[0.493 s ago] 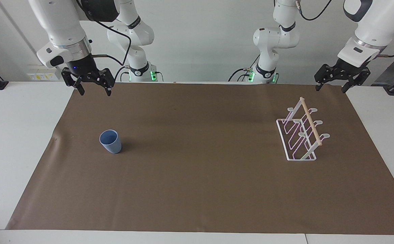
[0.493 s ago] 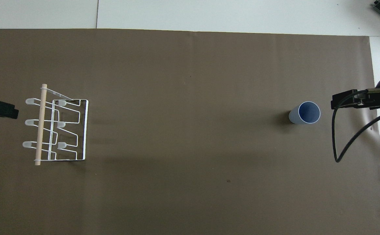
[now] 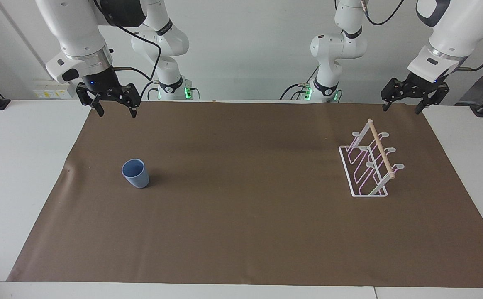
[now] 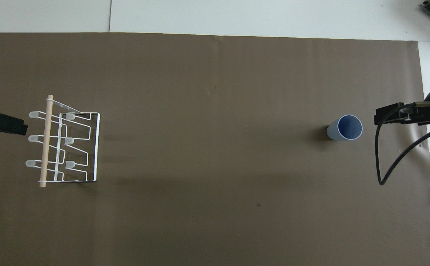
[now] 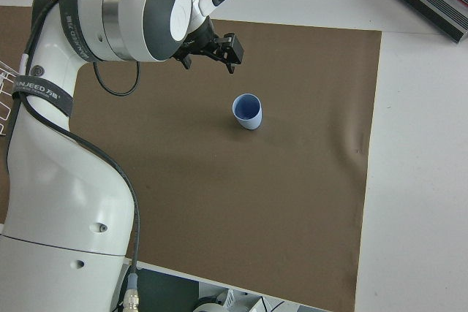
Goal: Hang cup on cup holder
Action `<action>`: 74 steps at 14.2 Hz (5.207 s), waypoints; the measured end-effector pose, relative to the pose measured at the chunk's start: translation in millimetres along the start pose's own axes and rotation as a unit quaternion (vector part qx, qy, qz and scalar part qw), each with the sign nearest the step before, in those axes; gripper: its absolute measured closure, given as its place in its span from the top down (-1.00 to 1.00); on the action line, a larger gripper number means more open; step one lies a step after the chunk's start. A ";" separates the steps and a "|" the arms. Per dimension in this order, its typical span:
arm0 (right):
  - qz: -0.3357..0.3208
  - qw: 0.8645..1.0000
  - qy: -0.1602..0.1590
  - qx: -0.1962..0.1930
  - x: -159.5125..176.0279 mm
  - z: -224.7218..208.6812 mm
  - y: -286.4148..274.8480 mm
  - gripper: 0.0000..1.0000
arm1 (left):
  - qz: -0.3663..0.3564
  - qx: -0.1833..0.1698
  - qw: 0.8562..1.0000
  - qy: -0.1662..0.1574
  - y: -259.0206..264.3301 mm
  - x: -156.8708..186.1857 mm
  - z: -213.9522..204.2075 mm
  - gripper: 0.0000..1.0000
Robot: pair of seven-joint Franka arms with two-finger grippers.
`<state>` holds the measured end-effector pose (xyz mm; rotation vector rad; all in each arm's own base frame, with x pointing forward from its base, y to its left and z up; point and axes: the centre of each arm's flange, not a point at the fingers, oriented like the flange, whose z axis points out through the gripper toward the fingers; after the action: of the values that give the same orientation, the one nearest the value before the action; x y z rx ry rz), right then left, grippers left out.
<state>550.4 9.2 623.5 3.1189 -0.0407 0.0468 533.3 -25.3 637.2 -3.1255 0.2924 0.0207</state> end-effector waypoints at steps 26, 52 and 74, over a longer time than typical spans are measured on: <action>-0.046 0.997 0.040 0.035 13.3 226.2 70.2 1.00 | -0.004 0.000 1.000 -0.002 -3.7 -1.8 0.6 1.00; -0.065 0.992 0.061 0.094 28.7 163.9 40.7 -0.91 | -0.004 0.000 1.000 -0.002 -4.0 -1.9 0.6 1.00; 0.033 0.799 -0.060 0.597 -20.6 86.1 -123.6 -0.91 | 0.345 -0.095 0.930 0.082 102.3 12.4 3.1 1.00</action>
<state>535.5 131.3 534.2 4.3938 -0.1906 -0.2160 526.5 -128.2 633.9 -3.0123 1.4468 -0.2229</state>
